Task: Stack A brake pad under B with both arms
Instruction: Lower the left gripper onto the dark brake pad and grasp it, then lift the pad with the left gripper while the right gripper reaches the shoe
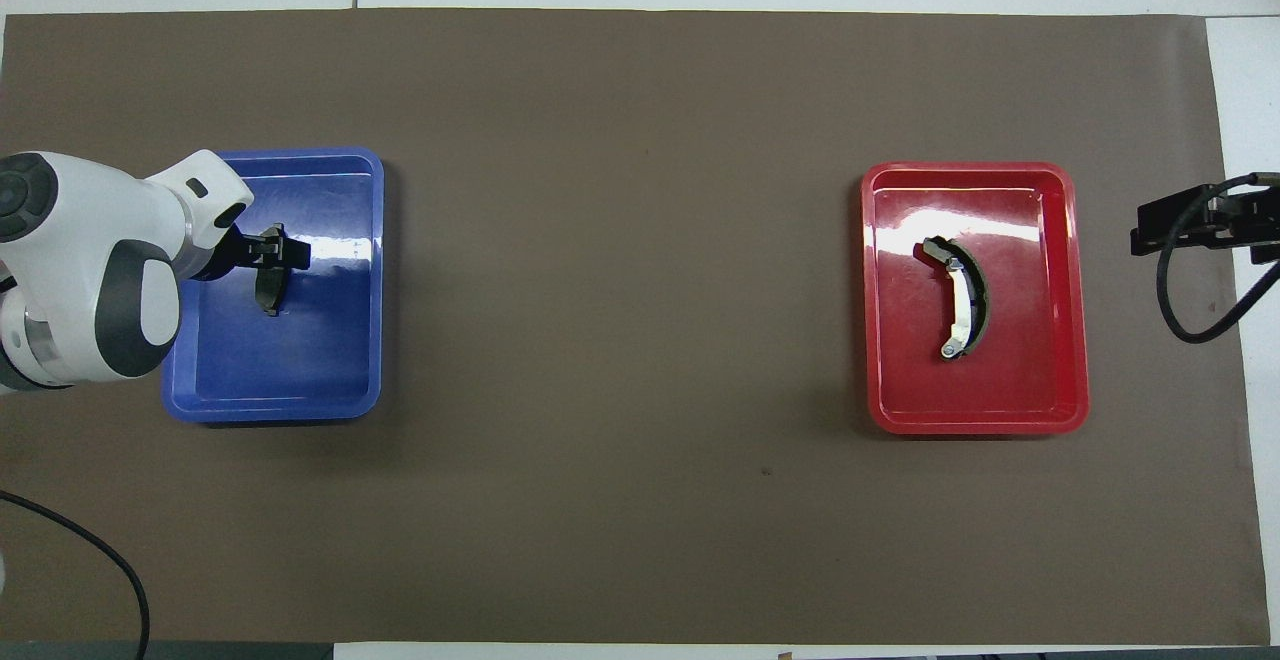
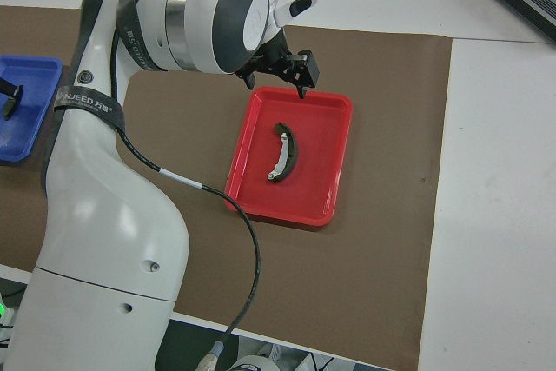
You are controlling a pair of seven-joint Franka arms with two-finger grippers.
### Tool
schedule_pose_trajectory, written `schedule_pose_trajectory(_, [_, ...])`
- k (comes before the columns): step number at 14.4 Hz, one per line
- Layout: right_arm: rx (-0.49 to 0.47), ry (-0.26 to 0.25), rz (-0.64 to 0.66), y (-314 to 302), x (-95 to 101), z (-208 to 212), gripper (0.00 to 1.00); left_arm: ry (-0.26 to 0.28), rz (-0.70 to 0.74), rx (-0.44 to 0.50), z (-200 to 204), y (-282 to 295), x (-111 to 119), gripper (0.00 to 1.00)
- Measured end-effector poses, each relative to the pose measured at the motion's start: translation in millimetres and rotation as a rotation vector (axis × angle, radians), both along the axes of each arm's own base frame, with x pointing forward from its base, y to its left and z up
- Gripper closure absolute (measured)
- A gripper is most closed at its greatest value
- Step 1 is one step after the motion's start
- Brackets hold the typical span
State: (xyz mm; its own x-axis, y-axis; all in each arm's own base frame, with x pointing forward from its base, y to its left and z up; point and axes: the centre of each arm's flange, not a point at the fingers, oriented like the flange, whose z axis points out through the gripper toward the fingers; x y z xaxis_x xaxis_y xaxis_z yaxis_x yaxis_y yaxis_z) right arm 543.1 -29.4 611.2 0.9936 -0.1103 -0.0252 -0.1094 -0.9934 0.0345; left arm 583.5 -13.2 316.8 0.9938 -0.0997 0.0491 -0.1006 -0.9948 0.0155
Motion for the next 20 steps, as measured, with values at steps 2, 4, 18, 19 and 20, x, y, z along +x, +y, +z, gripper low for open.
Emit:
schedule_pose_trajectory(2, [0.000,0.000,0.000,0,0.0,0,0.00,0.012,0.006,0.001,-12,3,0,0.03])
schedule_pose_trajectory(4, [0.000,0.001,0.000,0,-0.1,-1,0.00,0.019,0.007,0.001,-16,4,0,0.03])
schedule_pose_trajectory(18, [0.001,0.009,0.000,0,-0.8,-4,0.00,0.004,0.006,0.000,-4,4,3,0.60])
schedule_pose_trajectory(19, [0.001,0.010,0.000,0,-1.2,-6,0.00,0.001,0.002,-0.001,7,2,6,0.60])
schedule_pose_trajectory(20, [0.001,-0.003,0.001,0,-1.3,-9,0.00,0.002,-0.004,-0.002,20,-2,8,0.60])
